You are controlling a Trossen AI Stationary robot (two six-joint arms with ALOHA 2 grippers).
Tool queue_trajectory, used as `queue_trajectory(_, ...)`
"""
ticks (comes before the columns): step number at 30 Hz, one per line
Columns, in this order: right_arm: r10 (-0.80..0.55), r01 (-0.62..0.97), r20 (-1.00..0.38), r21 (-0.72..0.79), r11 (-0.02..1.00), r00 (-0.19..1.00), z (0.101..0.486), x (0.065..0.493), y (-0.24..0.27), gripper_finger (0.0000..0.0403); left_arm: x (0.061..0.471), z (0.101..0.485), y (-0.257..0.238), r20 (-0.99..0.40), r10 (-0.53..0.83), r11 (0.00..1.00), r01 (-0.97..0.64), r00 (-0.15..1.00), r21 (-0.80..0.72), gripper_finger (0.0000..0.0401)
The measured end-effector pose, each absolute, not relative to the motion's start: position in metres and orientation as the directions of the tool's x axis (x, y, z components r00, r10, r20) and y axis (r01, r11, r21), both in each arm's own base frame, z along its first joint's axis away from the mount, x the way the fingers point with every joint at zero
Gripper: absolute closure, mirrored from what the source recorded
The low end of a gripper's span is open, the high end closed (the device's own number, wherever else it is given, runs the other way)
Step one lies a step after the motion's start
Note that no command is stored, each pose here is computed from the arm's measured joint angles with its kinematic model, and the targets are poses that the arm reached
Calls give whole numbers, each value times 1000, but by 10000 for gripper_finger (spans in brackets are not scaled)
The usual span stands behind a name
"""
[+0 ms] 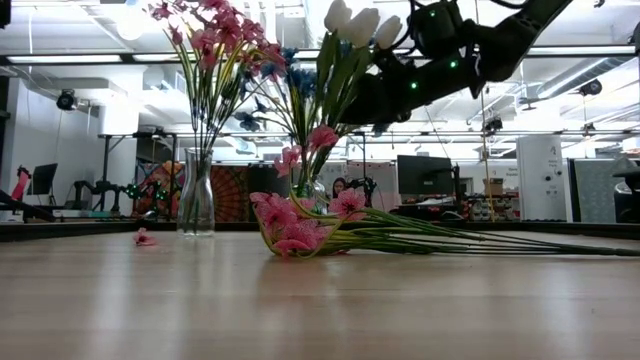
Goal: Sort flowers into vase by color
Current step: Put the blue flowers into the right transparent vase
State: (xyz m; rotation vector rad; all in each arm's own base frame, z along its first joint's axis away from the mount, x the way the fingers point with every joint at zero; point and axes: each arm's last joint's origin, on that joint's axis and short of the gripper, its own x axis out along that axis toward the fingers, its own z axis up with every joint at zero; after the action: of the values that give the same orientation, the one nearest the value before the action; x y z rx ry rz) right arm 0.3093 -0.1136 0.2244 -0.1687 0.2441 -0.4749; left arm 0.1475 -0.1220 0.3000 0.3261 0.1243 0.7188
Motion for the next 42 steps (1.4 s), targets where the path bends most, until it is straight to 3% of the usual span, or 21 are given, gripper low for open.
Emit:
queue_trajectory(27, -461, 450, -306, -109, 886, 833, 222, 301, -111, 110, 148, 300, -122, 0, 664, 704, -625, 748, 338, 260)
queue_trajectory(42, -434, 427, -314, -94, 899, 845, 241, 289, -99, 74, 147, 300, -122, 0, 664, 705, -626, 748, 332, 260)
